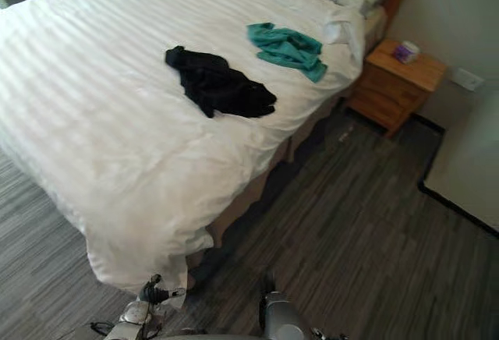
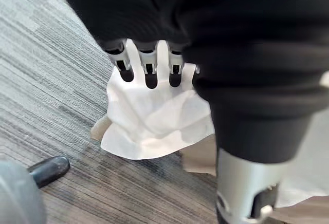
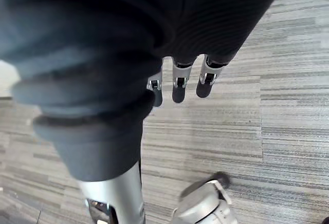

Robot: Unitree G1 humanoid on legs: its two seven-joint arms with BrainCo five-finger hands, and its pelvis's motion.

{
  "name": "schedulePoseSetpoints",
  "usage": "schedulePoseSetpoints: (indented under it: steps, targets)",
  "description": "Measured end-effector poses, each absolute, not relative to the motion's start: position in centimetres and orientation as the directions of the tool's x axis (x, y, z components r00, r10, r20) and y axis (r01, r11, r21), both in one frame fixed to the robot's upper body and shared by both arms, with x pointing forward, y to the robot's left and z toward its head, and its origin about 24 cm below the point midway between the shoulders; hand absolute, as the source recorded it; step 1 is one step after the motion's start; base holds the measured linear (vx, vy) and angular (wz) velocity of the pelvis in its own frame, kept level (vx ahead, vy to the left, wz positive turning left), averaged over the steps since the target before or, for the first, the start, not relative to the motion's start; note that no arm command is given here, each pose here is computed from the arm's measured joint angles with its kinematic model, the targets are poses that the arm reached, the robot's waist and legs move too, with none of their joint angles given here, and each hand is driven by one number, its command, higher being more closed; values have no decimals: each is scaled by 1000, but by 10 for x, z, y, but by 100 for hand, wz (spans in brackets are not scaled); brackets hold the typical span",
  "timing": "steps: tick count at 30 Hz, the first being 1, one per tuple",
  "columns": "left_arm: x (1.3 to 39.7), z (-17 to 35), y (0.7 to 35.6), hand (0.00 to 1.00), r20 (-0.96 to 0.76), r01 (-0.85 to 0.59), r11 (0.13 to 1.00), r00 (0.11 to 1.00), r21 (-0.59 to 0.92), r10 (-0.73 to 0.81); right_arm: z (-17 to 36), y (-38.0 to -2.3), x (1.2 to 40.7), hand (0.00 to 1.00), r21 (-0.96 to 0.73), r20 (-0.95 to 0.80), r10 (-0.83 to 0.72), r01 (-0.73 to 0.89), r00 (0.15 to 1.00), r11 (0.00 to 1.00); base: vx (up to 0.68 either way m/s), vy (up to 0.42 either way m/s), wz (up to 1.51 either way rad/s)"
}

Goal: Tidy the bed and pick cloth on bed and put in laundry

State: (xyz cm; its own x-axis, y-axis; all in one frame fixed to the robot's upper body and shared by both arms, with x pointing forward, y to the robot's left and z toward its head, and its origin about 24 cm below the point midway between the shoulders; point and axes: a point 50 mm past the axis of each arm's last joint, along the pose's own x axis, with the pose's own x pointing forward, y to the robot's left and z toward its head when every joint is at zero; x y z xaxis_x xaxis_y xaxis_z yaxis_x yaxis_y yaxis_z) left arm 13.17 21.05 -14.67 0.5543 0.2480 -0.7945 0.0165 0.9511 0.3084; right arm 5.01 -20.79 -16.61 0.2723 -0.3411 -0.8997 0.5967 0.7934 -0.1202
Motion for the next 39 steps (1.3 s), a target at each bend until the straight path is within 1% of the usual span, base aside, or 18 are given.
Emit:
schedulePoseSetpoints:
  steps: [1, 2, 3, 4, 6, 9, 11, 13, 17, 19, 22, 24, 27, 28, 39]
  targets:
    - [130, -146, 216, 0, -795, 2, 949, 546, 316, 263, -165, -208, 57, 0, -113, -892, -342, 588, 295, 801, 16, 31, -142]
    - [130, -149, 212, 0, -807, -3, 953, 530, 303, 259, -160, -211, 71, 0, -100, -864, -354, 567, 358, 818, -49, 26, -139]
    - [127, -151, 208, 0, -816, -5, 957, 521, 290, 250, -159, -213, 76, 0, -99, -857, -359, 565, 369, 819, -64, -27, -157]
    - [127, -152, 198, 0, -821, -31, 965, 519, 260, 238, -156, -225, 81, 0, -118, -848, -386, 580, 363, 806, 31, -15, -103]
    - [130, -150, 200, 0, -814, -24, 963, 529, 268, 240, -159, -220, 80, 0, -117, -861, -368, 568, 351, 815, 61, -23, -93]
    - [121, -155, 195, 0, -834, -22, 967, 502, 253, 230, -157, -212, 91, 0, -102, -852, -350, 532, 389, 841, -129, -93, -137]
    - [119, -156, 187, 0, -839, 8, 971, 504, 240, 203, -159, -211, 88, 0, -111, -860, -344, 520, 377, 847, -127, -87, -107]
    - [131, -153, 182, 0, -824, 33, 971, 536, 237, 183, -159, -208, 89, 0, -116, -862, -336, 497, 380, 860, -128, -69, -64]
    - [131, -153, 180, 0, -824, 57, 968, 538, 245, 177, -160, -209, 83, 0, -128, -866, -339, 494, 366, 860, -209, -19, -19]
    - [127, -154, 181, 0, -828, 56, 967, 531, 247, 181, -160, -211, 82, 0, -130, -866, -343, 497, 364, 858, -213, -36, -26]
    - [125, -154, 186, 0, -824, -12, 972, 527, 236, 207, -162, -213, 79, 0, -151, -875, -342, 477, 343, 866, -190, -80, -59]
    - [123, -155, 187, 0, -831, -43, 974, 513, 222, 213, -163, -213, 76, 0, -164, -880, -340, 459, 332, 873, -104, -26, -59]
    - [120, -157, 182, 0, -845, -112, 979, 494, 172, 205, -164, -219, 68, 0, -178, -886, -353, 483, 300, 857, -86, 32, -50]
    - [98, -166, 179, 0, -899, -113, 984, 401, 140, 174, -168, -221, 50, 0, -184, -909, -350, 535, 226, 825, -29, 4, -10]
    - [97, -166, 178, 0, -900, -92, 985, 399, 149, 174, -168, -222, 50, 0, -189, -908, -353, 527, 228, 828, 0, 0, 1]
